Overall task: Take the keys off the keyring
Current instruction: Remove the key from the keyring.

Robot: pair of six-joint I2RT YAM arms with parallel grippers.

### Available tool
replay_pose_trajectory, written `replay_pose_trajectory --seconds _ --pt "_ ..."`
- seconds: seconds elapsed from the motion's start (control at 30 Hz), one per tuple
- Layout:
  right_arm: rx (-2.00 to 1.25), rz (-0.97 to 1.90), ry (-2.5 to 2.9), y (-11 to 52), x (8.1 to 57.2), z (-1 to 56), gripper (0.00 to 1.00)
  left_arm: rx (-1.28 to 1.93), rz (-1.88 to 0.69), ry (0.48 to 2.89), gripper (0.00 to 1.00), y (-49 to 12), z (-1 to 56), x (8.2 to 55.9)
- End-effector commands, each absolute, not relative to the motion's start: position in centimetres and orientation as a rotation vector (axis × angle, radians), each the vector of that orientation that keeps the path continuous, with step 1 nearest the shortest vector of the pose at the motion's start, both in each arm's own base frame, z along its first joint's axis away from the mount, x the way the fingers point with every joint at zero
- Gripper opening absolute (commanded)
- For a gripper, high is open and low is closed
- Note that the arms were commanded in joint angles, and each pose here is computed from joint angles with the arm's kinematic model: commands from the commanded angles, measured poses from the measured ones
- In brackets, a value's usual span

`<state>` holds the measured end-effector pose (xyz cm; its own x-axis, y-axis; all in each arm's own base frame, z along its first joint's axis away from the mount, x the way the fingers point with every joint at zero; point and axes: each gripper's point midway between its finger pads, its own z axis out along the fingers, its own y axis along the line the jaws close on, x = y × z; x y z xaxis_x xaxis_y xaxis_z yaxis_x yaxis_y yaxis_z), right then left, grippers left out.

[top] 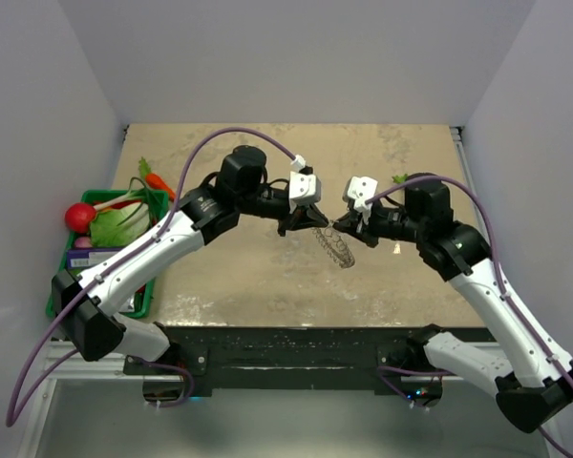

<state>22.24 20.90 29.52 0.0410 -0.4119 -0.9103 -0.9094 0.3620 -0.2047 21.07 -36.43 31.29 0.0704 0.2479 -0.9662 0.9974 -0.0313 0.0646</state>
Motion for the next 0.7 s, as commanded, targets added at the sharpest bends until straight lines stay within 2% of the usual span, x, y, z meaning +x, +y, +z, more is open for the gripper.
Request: replay_pose_trajectory --seconds 0.0,0.4,0.67 --pt "-1.224 0.642 1.501 22.1 22.5 31.4 0.00 1.436 -1.091 1.235 0.00 -36.7 33.4 20.4" --pt "-1.306 0.610 1.508 21.3 21.5 34.6 0.00 1.466 -1.047 1.242 0.00 -36.5 32.0 20.3" --pt "-1.340 0.599 1.559 20.8 21.3 34.1 0.00 1.433 -0.986 1.269 0.00 -36.3 31.8 21.1"
